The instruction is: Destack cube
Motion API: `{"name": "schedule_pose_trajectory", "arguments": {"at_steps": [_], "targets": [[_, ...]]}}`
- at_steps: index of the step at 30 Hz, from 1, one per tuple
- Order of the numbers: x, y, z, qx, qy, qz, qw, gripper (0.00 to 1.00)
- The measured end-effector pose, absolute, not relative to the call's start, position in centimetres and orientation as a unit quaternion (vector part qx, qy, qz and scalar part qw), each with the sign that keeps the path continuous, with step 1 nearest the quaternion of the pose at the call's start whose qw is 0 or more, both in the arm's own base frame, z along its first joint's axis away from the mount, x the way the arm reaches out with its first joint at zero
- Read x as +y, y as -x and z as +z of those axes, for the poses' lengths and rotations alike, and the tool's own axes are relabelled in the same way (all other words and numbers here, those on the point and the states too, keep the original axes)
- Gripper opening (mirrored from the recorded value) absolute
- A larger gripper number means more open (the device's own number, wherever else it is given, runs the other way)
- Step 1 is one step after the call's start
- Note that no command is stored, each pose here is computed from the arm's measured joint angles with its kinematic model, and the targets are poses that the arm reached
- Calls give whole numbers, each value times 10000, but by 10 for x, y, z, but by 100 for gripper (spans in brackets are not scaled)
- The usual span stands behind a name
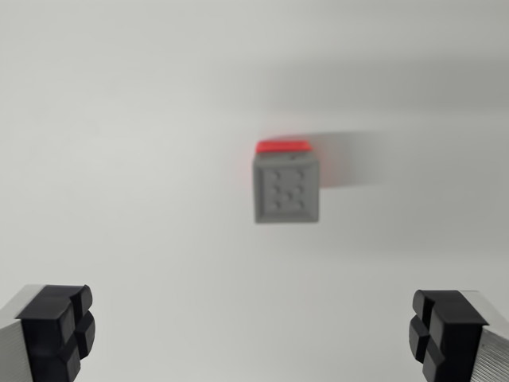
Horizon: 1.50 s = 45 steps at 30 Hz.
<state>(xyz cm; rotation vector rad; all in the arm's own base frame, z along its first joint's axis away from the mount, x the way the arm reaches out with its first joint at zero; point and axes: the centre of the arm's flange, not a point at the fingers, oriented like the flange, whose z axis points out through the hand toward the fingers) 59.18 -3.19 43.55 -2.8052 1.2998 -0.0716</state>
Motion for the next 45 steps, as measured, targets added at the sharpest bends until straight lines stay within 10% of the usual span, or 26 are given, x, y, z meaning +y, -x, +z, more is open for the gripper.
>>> {"name": "schedule_pose_trajectory", "arguments": {"at_steps": [27,45], "targets": [[-33,-591,416,4188,9076,-184,220,100],[-37,-588,357,4129,9106,-90,134,100]]}}
